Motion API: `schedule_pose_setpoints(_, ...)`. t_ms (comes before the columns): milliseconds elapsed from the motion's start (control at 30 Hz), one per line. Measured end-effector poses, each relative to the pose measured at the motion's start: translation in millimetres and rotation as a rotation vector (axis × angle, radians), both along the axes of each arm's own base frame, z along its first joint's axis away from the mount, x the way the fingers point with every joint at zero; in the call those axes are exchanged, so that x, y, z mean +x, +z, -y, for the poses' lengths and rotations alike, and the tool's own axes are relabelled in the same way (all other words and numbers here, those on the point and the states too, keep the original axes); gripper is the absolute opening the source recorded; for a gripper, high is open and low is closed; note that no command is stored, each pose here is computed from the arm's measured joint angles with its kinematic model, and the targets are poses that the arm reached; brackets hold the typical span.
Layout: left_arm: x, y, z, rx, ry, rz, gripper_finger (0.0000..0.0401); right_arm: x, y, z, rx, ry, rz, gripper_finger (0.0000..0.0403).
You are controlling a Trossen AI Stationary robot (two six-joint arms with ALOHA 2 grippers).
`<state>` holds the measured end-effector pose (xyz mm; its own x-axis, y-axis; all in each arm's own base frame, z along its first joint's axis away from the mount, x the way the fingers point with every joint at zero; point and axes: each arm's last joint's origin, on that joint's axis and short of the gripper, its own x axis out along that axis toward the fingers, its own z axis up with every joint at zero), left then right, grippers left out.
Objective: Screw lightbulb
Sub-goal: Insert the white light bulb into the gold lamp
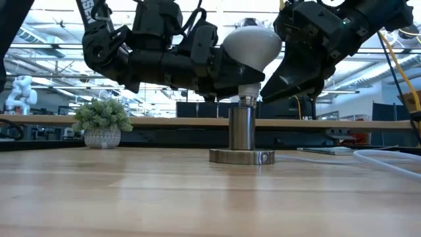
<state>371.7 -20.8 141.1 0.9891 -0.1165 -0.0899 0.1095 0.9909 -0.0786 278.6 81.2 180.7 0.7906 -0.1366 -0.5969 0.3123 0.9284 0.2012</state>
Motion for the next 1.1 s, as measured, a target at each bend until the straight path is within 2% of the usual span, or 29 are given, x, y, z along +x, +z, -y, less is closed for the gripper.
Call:
schedule_pose_setpoints(267,-1,2,1,0.031,-0.037,0.003,0.0172,0,0,0,0.002,0.0,0.005,0.0107)
schedule_pose_setpoints(433,-1,-7,0,0.082,-0.036,-0.084,0.0172,0,1,0,0.002,0.0,0.007,0.0107)
schedule_pose_setpoints(600,-2,-9,0,0.089,-0.038,-0.135,0.0172,1,2,0,0.001,-0.006,0.022,0.0107)
schedule_pose_setpoints(900,-2,-8,0,0.108,-0.037,-0.101,0.0172,2,3,-1,0.009,-0.005,0.039,0.0107)
schedule_pose_setpoints(1100,-2,-8,0,0.106,-0.035,-0.099,0.0172,-3,4,1,0.056,-0.038,0.002,0.0107)
